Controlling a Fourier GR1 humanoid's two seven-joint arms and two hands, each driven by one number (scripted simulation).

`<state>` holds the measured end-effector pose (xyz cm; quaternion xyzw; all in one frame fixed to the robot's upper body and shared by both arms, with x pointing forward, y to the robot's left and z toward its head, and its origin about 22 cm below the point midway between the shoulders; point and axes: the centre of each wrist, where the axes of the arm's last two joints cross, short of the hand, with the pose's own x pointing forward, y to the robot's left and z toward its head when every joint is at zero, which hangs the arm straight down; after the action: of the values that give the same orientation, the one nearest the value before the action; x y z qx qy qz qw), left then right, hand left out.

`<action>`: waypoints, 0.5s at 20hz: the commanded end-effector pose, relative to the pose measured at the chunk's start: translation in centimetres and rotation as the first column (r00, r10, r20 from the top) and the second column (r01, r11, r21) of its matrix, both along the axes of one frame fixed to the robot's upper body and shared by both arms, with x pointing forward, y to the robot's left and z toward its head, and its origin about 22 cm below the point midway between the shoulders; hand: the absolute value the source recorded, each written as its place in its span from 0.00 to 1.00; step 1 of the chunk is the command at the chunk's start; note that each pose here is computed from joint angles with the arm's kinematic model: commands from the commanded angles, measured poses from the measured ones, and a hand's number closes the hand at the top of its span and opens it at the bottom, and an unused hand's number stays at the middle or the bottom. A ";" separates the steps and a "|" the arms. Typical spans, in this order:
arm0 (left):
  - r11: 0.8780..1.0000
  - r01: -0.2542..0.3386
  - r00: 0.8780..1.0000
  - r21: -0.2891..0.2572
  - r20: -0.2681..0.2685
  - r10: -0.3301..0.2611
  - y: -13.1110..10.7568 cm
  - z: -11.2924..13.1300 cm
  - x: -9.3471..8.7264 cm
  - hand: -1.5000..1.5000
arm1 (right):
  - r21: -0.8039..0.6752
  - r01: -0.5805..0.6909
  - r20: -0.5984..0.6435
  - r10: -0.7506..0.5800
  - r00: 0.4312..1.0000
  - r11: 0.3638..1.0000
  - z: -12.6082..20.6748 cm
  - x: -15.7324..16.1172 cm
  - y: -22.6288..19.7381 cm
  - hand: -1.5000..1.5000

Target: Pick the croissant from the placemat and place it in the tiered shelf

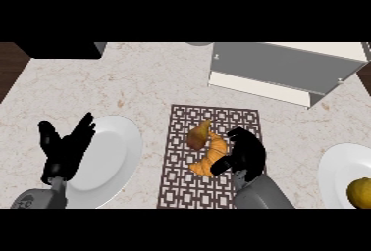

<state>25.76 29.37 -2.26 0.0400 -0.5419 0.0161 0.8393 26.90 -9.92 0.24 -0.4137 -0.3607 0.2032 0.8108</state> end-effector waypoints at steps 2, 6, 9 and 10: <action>1.000 0.005 1.000 0.009 -0.025 -0.005 1.0 -0.4 -0.2 0.50 | 0.016 0.075 -0.069 -0.074 0.995 0.997 -1.1 0.2 3.0 1.00; 1.000 0.009 1.000 -0.011 -0.028 -0.009 -0.1 -0.7 -1.0 0.50 | 0.018 -0.049 0.001 0.049 0.999 0.999 0.8 1.3 5.2 1.00; 1.000 0.018 1.000 0.010 -0.024 -0.018 1.2 -0.4 -0.5 0.50 | 0.046 -0.312 0.007 0.312 0.950 0.949 1.8 3.5 5.1 1.00; 1.000 0.025 0.999 -0.013 -0.023 -0.025 -1.9 0.0 -0.1 0.50 | 0.073 -0.416 0.010 0.416 0.909 0.906 1.9 3.1 4.7 1.00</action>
<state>25.89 29.19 -1.91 0.0369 -0.5445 0.0098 0.8379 29.01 -6.14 1.16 -0.3546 -0.4295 0.2821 0.7812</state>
